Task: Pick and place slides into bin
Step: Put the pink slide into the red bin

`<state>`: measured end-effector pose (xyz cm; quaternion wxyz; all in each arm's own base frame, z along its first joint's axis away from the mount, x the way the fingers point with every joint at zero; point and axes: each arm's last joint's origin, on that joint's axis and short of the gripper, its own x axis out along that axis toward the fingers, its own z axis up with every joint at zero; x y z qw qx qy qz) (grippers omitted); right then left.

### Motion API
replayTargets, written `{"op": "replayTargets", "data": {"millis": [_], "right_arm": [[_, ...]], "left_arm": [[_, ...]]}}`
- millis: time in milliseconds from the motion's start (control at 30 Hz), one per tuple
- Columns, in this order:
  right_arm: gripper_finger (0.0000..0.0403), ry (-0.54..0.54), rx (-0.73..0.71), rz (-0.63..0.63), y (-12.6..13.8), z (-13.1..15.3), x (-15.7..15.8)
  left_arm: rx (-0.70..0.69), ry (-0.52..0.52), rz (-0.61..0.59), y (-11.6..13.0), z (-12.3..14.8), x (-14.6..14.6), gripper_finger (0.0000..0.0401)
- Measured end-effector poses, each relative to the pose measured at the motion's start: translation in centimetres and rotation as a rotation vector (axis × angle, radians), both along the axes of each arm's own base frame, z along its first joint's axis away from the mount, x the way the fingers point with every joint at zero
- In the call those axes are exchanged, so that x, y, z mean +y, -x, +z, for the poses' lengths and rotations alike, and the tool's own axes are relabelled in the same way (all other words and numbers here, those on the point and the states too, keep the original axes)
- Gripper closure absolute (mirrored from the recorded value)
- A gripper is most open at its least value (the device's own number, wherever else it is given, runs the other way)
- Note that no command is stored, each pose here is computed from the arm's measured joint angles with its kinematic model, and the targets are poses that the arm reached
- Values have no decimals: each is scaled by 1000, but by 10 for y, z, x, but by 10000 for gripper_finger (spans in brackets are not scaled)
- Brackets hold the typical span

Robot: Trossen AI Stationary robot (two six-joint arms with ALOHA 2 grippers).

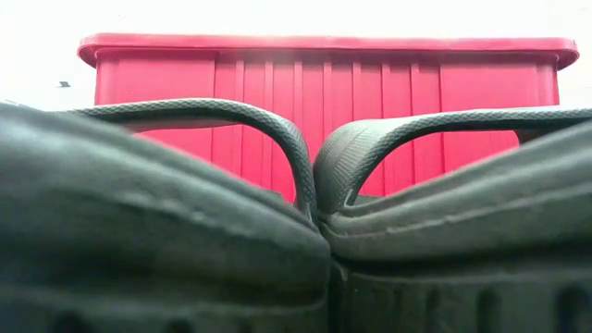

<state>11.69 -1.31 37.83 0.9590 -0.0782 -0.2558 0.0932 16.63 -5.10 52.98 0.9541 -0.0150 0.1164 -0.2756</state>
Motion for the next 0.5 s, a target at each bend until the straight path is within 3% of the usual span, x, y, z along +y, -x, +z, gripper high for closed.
{"op": "replayTargets", "data": {"millis": [300, 500], "right_arm": [[252, 11, 38, -12, -2, -4, 0], [252, 4, 78, -10, -4, -7, -1]], "left_arm": [[603, -149, -145, -47, -71, -61, 261], [822, -226, -175, -78, -112, -100, 261]]}}
